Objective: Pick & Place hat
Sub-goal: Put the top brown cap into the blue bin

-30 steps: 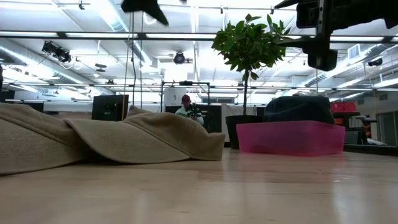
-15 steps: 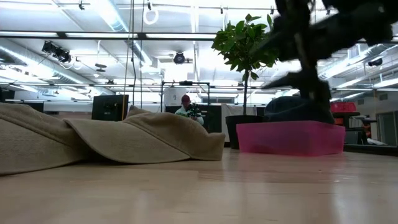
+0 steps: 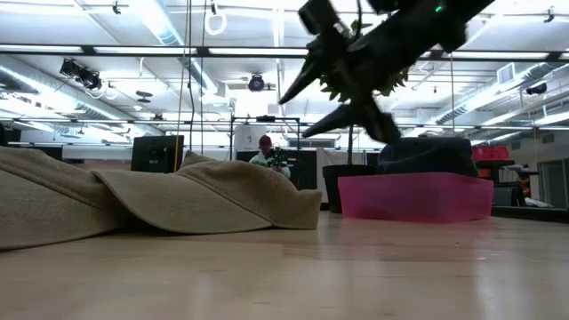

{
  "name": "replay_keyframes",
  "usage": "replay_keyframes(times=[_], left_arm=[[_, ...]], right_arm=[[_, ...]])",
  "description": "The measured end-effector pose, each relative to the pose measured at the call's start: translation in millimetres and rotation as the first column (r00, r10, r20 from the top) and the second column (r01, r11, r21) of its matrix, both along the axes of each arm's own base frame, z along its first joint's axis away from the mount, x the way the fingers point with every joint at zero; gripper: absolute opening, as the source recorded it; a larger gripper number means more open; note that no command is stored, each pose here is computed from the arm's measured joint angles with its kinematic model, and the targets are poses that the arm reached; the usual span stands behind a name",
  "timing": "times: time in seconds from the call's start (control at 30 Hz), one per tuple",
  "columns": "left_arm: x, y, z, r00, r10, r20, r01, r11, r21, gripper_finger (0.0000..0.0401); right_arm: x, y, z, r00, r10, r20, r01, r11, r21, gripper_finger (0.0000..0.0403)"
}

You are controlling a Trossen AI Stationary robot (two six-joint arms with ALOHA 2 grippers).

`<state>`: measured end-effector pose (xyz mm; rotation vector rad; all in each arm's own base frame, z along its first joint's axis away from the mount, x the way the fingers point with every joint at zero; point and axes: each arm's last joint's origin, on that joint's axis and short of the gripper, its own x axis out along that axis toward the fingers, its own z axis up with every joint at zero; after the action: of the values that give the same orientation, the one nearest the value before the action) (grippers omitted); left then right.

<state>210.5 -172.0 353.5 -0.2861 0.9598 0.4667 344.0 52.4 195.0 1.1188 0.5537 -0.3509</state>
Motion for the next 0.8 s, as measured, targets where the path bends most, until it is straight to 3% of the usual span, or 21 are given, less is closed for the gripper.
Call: replay_keyframes(times=[0.13,0.4,0.8], left_arm=[[-10,2,-1,0.998,0.005,-0.058,-0.001,0.998,0.059,0.0302],[-17,-7,-1,0.998,-0.054,-0.035,0.057,0.994,0.089,0.0302],[-29,-25,1,0.995,-0.091,0.047,0.087,0.993,0.073,0.0302]], right_arm=[[11,-10,-18,1.000,-0.023,-0.018,0.025,0.994,0.106,0.0215],[16,-12,-46,0.992,-0.056,-0.112,0.075,0.982,0.175,0.0215],[9,-9,-57,0.970,-0.129,-0.205,0.152,0.983,0.101,0.0215]])
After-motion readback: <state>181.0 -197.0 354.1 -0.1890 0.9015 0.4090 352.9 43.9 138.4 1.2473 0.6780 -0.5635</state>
